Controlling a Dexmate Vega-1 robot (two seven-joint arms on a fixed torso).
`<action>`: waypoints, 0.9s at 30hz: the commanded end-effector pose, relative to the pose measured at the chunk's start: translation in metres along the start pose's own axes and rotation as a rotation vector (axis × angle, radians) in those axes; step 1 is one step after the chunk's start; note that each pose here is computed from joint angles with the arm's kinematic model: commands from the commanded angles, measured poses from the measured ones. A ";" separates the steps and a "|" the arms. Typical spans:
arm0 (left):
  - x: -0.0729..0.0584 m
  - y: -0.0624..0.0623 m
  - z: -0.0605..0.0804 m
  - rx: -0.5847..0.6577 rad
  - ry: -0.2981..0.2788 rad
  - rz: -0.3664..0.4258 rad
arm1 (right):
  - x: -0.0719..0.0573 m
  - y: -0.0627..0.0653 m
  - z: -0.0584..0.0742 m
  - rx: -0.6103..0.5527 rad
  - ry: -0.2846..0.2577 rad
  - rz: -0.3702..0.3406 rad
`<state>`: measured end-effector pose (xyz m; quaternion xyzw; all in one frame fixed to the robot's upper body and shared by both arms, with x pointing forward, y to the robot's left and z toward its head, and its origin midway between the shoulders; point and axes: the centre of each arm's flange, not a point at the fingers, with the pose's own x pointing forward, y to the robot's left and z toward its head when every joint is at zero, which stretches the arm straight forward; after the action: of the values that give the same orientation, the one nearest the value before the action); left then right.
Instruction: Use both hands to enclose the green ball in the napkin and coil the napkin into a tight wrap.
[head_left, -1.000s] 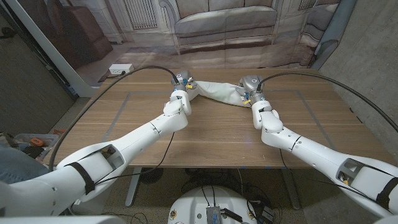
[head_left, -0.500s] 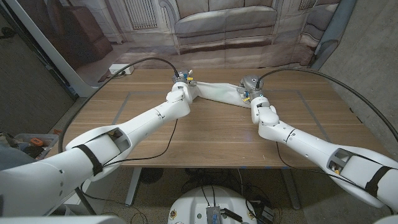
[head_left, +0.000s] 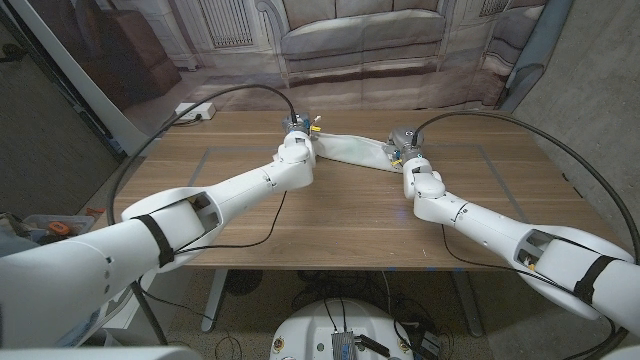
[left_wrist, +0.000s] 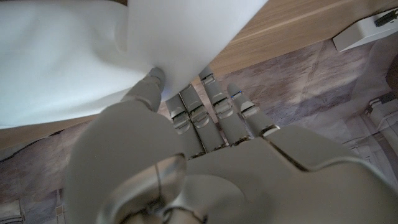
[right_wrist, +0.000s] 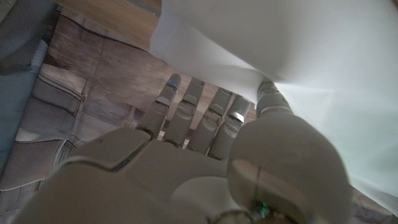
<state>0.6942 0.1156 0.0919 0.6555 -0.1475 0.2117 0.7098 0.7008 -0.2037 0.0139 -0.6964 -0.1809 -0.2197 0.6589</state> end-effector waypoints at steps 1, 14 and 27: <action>-0.012 -0.002 0.003 0.124 -0.007 0.026 | -0.007 0.006 -0.002 -0.003 0.009 0.005; -0.029 0.004 -0.007 0.136 0.006 -0.003 | -0.018 -0.002 -0.008 -0.020 0.007 -0.012; -0.051 0.028 -0.015 0.124 0.042 0.007 | -0.028 -0.021 -0.014 0.053 0.029 -0.031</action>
<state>0.6603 0.1191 0.0856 0.6998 -0.1277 0.2234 0.6664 0.6814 -0.2107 0.0091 -0.6961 -0.1800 -0.2287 0.6563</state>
